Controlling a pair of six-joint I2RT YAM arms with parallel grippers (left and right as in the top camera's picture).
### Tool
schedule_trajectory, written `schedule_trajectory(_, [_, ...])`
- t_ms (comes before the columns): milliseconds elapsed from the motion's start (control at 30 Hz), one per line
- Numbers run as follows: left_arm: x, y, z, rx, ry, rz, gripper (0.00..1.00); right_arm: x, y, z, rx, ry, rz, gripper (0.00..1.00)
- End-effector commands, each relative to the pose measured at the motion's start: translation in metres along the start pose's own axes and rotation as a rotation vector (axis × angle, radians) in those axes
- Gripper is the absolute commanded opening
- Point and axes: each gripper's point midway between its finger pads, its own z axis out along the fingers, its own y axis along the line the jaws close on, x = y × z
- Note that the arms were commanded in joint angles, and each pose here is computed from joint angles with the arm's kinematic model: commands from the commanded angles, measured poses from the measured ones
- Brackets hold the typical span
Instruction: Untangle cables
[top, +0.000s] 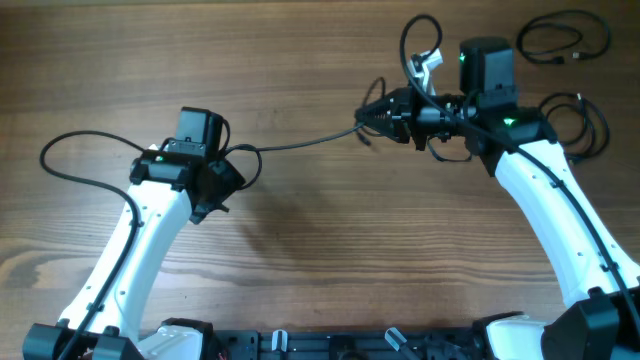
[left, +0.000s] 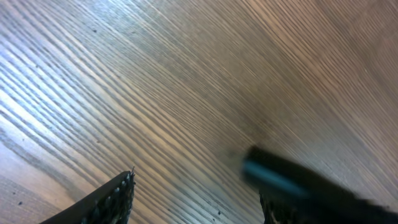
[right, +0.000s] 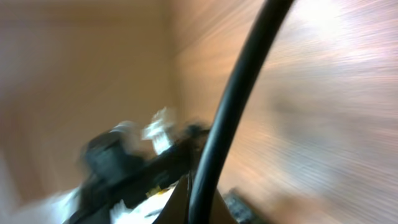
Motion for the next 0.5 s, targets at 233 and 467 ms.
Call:
schedule_trajectory(233, [-0.017,0.024,0.004,-0.069,-0.032,-0.144,0.69,-0.045,-0.128,-0.073,0.739,-0.489,0.151,0.04])
schedule_trajectory(467, [-0.026,0.034,0.002,-0.12,-0.091,-0.15,0.69,-0.04,-0.143,-0.087,0.831,-0.524,0.206,0.04])
